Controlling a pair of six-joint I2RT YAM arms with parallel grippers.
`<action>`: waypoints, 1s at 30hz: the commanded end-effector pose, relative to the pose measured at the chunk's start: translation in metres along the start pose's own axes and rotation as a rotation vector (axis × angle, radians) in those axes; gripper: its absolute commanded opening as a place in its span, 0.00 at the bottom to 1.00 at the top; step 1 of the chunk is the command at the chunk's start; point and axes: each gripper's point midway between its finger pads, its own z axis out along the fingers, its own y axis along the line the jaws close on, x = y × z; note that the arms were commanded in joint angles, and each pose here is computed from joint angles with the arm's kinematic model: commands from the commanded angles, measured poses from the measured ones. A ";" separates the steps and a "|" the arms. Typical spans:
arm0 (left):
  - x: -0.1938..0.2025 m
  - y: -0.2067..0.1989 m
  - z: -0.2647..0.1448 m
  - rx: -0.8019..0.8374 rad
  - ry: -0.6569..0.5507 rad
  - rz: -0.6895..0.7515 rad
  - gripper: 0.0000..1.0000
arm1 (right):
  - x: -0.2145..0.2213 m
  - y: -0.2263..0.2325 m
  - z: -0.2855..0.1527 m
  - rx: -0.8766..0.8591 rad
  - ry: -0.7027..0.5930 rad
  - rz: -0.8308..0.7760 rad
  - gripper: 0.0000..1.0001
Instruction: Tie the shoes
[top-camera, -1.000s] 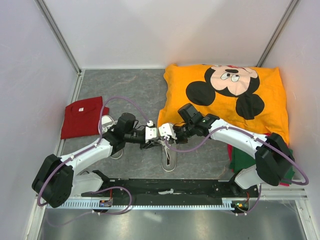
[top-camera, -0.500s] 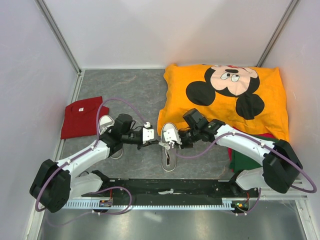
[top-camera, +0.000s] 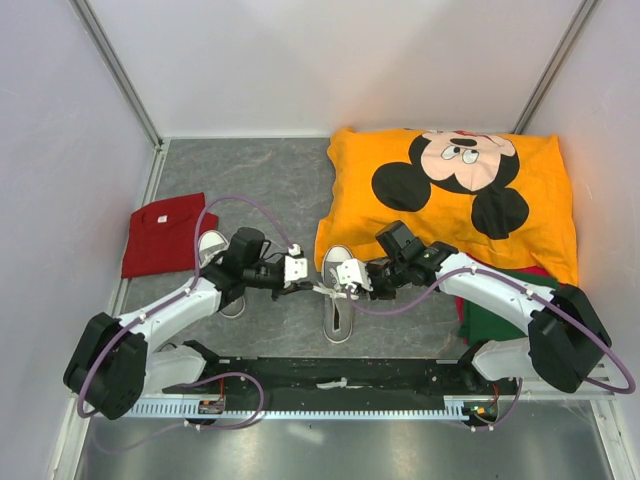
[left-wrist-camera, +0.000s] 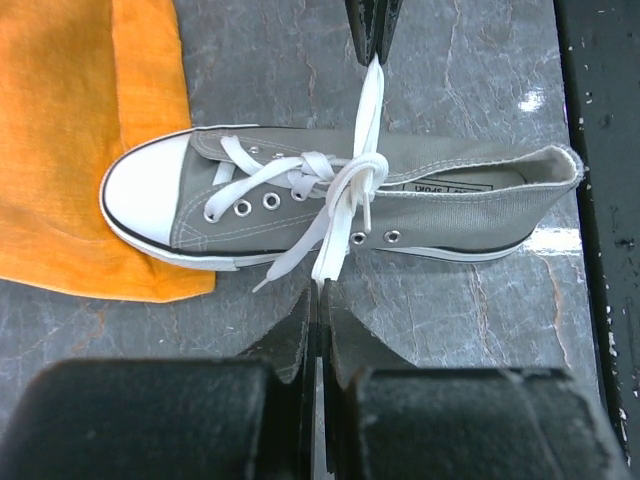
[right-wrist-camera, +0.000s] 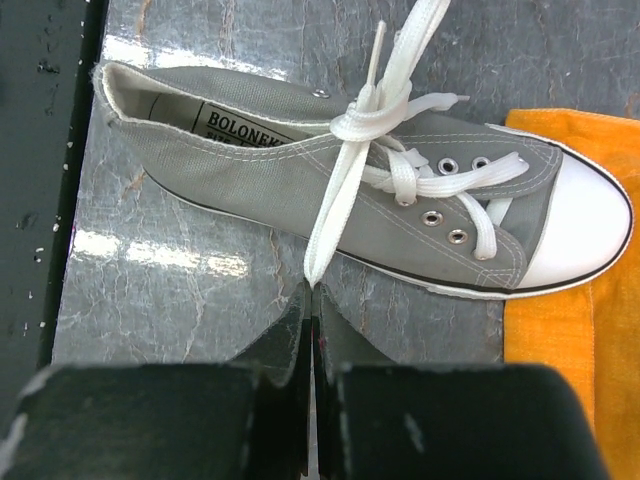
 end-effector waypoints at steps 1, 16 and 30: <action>-0.014 0.014 0.004 0.000 -0.039 0.051 0.02 | -0.002 0.003 -0.003 -0.003 -0.017 -0.009 0.00; -0.022 0.002 -0.012 0.023 -0.070 0.223 0.47 | -0.010 -0.005 0.000 0.013 -0.038 0.064 0.07; -0.038 -0.012 -0.001 0.026 -0.102 0.406 0.64 | -0.016 -0.009 -0.001 0.026 -0.058 0.103 0.35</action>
